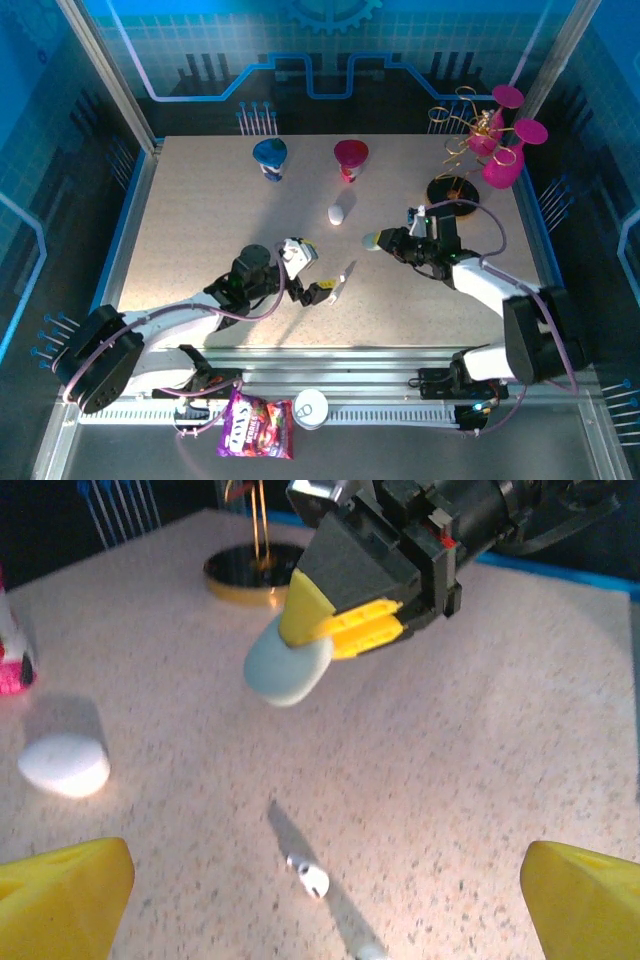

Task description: Insert wireless bluetooth earbuds into charging case

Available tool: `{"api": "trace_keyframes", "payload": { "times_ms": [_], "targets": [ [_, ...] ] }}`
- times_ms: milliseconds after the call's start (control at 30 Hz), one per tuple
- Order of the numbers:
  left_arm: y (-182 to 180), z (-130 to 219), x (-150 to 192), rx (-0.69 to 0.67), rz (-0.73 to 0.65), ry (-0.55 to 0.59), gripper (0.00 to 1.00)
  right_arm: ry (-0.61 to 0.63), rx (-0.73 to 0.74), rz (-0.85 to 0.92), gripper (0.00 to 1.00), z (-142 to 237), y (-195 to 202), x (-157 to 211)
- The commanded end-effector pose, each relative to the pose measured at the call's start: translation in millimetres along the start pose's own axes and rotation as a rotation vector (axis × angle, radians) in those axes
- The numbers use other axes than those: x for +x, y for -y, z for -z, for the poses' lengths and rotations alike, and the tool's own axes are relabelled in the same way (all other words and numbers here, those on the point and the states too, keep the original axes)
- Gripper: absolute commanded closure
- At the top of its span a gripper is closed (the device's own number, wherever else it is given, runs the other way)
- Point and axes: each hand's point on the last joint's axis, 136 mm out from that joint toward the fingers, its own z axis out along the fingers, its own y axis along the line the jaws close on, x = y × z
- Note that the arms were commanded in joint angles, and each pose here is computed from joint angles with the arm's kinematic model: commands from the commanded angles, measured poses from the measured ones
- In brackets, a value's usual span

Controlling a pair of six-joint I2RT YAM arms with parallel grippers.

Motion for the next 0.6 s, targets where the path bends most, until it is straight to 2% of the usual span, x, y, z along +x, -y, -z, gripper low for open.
{"api": "trace_keyframes", "payload": {
  "times_ms": [0,167,367,467,567],
  "targets": [
    [-8,-1,0,-0.053,-0.008,-0.045,0.01,0.14,0.047,0.079,0.79,-11,11,-40],
    [-4,-4,1,-0.042,0.003,-0.04,0.01,0.101,0.079,0.037,0.78,-49,30,-49],
    [-17,6,4,-0.139,0.045,-0.057,0.01,0.071,0.093,-0.005,0.77,-80,48,-54],
    [-30,16,9,-0.226,0.101,-0.094,0.01,0.073,0.11,-0.007,0.71,-82,54,-55],
    [-49,27,18,-0.353,0.187,-0.17,0.01,0.088,0.124,0.014,0.57,-73,52,-58]
  ]
}}
